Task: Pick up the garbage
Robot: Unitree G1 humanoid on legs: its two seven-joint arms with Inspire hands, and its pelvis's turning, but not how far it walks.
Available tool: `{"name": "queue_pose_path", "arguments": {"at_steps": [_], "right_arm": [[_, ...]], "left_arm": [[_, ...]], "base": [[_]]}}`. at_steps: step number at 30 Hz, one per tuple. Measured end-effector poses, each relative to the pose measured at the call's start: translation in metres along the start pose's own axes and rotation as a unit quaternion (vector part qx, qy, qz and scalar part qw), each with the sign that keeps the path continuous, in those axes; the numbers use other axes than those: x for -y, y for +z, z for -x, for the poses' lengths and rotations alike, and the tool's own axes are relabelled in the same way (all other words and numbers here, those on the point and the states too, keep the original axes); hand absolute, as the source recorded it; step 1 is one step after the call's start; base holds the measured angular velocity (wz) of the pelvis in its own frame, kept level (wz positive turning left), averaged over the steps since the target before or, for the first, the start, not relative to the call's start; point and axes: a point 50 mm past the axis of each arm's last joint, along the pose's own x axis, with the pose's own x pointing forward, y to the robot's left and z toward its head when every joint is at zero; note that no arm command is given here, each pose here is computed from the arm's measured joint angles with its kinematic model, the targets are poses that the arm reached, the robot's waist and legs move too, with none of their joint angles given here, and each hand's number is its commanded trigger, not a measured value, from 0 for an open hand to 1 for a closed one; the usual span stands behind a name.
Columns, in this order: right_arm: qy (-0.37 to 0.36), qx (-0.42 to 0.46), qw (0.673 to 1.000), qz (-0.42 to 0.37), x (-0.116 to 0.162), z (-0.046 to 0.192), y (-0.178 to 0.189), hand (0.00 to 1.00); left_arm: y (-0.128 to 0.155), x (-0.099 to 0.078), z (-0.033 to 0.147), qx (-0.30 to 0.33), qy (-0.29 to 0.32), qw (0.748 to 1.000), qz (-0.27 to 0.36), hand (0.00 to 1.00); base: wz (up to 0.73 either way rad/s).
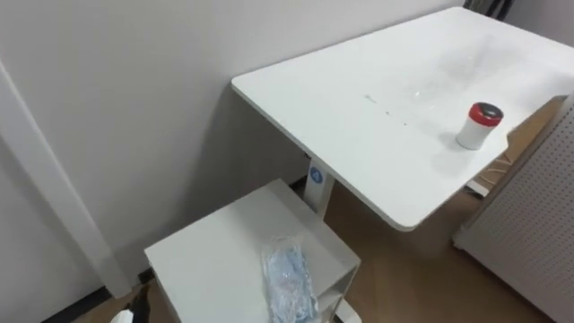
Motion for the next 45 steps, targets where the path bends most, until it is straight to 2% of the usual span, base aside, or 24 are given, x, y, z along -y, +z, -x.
{"name": "queue_pose_path", "arguments": {"at_steps": [4,11,18,26,34,45], "right_arm": [[0.013,0.020,0.999,0.029,-0.005,-0.005,0.021,1.00],[0.028,0.048,0.996,0.069,-0.015,-0.009,0.048,1.00],[0.029,0.079,0.994,0.075,-0.019,-0.011,0.067,1.00],[0.027,0.107,0.993,0.052,-0.022,-0.011,0.079,1.00],[0.030,0.124,0.992,0.006,-0.025,-0.010,0.086,1.00],[0.010,0.129,0.992,-0.006,-0.019,-0.010,0.088,1.00]], "left_arm": [[0.023,-0.002,-0.015,0.046,0.008,0.999,0.000,0.00],[0.031,0.000,-0.032,0.037,-0.002,0.999,-0.015,0.00],[0.064,-0.014,-0.048,0.084,0.036,0.996,-0.004,0.00],[0.078,-0.021,-0.054,0.107,0.062,0.992,0.009,0.00],[0.091,-0.007,-0.055,0.123,0.035,0.992,-0.006,0.00],[0.096,-0.006,-0.056,0.129,0.033,0.991,-0.012,0.00]], "base": [[-0.02],[-0.07],[-0.17],[-0.12],[-0.04],[-0.03]]}}
